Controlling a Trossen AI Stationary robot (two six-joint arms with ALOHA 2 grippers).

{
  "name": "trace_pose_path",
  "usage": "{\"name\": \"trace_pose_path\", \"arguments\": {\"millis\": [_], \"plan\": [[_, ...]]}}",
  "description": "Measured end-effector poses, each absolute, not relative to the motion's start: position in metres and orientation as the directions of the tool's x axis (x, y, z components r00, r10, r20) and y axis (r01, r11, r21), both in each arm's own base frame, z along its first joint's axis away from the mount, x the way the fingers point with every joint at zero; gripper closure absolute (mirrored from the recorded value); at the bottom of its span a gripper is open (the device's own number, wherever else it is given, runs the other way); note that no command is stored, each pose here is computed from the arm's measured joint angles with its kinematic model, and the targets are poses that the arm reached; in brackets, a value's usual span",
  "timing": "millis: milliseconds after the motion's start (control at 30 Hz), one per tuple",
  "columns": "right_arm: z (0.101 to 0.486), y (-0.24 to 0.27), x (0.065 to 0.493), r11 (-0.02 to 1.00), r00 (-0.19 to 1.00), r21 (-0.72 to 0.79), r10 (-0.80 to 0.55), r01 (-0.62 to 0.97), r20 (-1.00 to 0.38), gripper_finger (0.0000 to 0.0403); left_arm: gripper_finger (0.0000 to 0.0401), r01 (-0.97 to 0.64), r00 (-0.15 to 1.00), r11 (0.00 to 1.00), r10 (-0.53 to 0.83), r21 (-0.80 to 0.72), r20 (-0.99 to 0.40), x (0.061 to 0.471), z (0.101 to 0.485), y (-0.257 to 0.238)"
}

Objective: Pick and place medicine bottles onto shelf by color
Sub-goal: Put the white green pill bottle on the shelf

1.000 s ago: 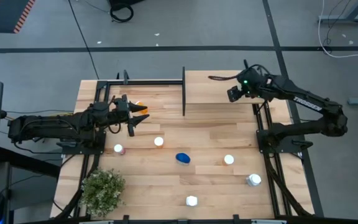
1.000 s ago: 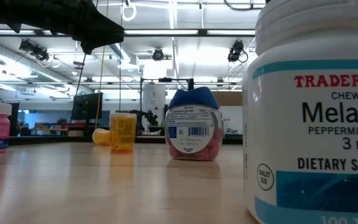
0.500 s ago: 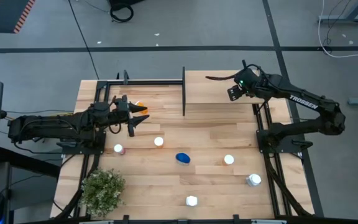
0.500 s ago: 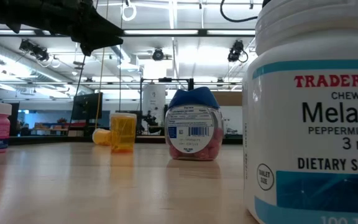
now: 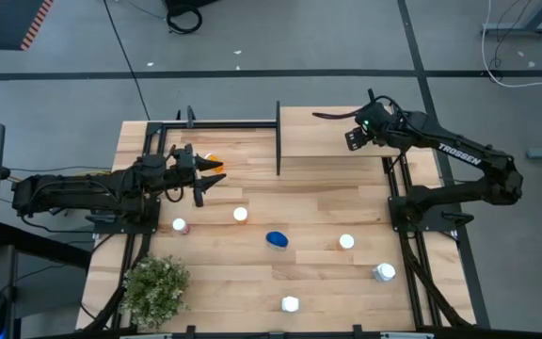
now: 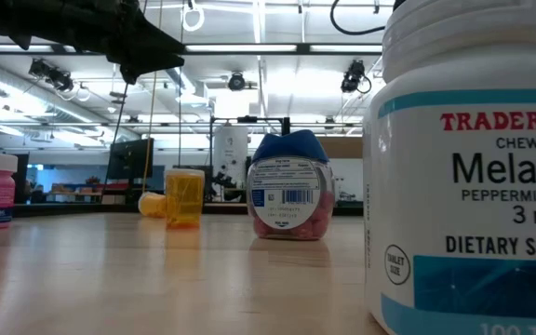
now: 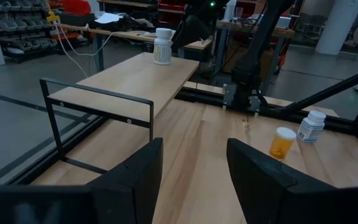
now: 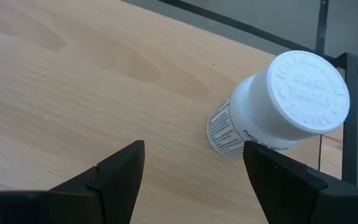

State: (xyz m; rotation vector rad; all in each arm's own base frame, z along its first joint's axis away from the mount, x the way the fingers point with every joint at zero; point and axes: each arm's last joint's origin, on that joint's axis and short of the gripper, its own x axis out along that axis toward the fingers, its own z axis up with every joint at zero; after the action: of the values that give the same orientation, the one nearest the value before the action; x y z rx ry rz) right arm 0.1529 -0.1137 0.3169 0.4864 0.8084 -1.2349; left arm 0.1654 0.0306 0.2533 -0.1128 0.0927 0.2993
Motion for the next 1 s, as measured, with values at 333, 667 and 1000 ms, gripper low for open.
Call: {"name": "trace_pose_path", "arguments": {"millis": [333,667,1000], "plan": [[0.318,-0.115,0.152,0.262,0.083,-0.128,-0.665,0.956,-0.742,0.0120,0.0214,-0.299,0.951,0.949,0.288,-0.104,-0.108,0.165,0.253,0.030],[0.318,-0.115,0.152,0.238,0.062,-0.141,-0.682,0.961,-0.729,0.0120,0.0216,-0.300,0.951,0.948,0.288,-0.103,-0.114,0.165,0.253,0.030],[0.306,-0.107,0.157,0.240,0.094,-0.085,-0.645,0.967,-0.758,0.0120,0.0215,-0.300,0.951,0.948,0.288,-0.103,-0.116,0.165,0.252,0.030]]}}
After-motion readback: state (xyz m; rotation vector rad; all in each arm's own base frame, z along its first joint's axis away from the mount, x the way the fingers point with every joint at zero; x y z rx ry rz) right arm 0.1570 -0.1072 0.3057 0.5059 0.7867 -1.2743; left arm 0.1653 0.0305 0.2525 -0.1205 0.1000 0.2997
